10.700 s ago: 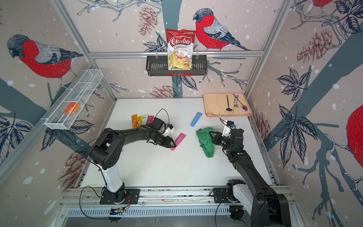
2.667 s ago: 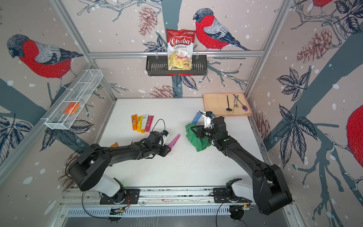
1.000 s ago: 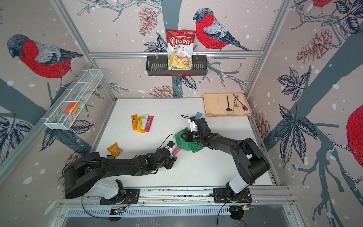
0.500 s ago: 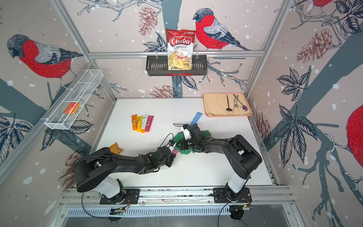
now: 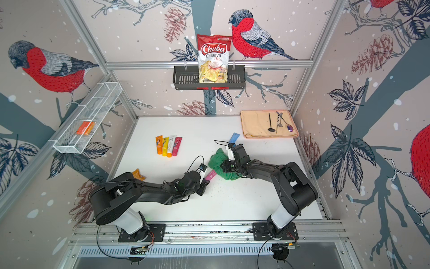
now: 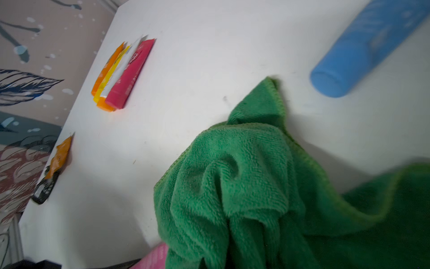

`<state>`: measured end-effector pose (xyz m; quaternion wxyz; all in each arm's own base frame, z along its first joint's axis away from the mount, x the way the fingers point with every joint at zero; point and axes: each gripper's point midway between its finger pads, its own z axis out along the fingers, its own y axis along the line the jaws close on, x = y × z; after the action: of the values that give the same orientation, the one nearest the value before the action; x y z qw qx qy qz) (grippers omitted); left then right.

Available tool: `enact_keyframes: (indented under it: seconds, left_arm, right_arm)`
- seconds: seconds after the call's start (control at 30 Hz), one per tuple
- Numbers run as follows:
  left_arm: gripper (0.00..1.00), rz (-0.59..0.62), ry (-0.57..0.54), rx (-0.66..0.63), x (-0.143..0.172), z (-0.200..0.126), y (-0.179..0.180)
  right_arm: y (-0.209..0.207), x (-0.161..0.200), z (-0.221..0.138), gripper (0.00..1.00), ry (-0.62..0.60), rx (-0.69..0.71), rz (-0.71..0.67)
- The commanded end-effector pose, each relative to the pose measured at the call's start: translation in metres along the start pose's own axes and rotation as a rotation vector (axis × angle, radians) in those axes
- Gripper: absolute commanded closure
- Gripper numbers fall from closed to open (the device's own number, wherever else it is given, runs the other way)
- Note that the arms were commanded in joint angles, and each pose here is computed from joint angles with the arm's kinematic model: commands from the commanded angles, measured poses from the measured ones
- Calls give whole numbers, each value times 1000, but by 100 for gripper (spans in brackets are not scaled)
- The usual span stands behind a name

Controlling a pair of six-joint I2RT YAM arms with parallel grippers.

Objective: Wipe the surface of the toothpaste tube
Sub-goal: Wipe the dirt from the toothpaste tube, then place the toothpaste at the center of the board.

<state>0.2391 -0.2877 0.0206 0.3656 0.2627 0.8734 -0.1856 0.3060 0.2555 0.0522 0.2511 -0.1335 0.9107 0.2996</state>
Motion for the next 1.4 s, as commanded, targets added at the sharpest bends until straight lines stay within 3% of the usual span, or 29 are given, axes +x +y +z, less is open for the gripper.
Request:
enact_keyframes:
  seconds: [0.0, 0.1, 0.27, 0.37, 0.6, 0.8, 1.0, 1.13, 1.37]
  left_arm:
    - [89, -1, 5, 19, 2, 0, -2]
    - [89, -1, 8, 22, 2, 1, -3]
    - [89, 0, 5, 18, -3, 3, -2]
    - [89, -1, -3, 12, -7, 3, -1]
    - [90, -8, -23, 5, -17, -1, 2]
    - [90, -9, -28, -35, -18, -10, 12]
    - [90, -37, -37, -77, -20, -11, 27]
    - [90, -55, -76, -117, -38, -11, 40]
    - [90, -14, -199, -233, -108, 3, 60]
  right_arm:
    - [-13, 1, -3, 100, 8, 73, -8]
    - [11, 6, 5, 100, 37, 3, -42]
    - [85, 30, 8, 100, 98, -248, -124]
    - [103, 39, 1, 100, 110, -355, -126]
    - [35, 22, -7, 100, 24, -99, -46]
    - [-37, -14, -64, 100, -196, 175, 46]
    - [-68, -37, -145, 100, -497, 241, 139]
    - [-76, -38, -182, 100, -670, 257, 173]
    - [-91, -27, -187, 100, -737, 230, 237]
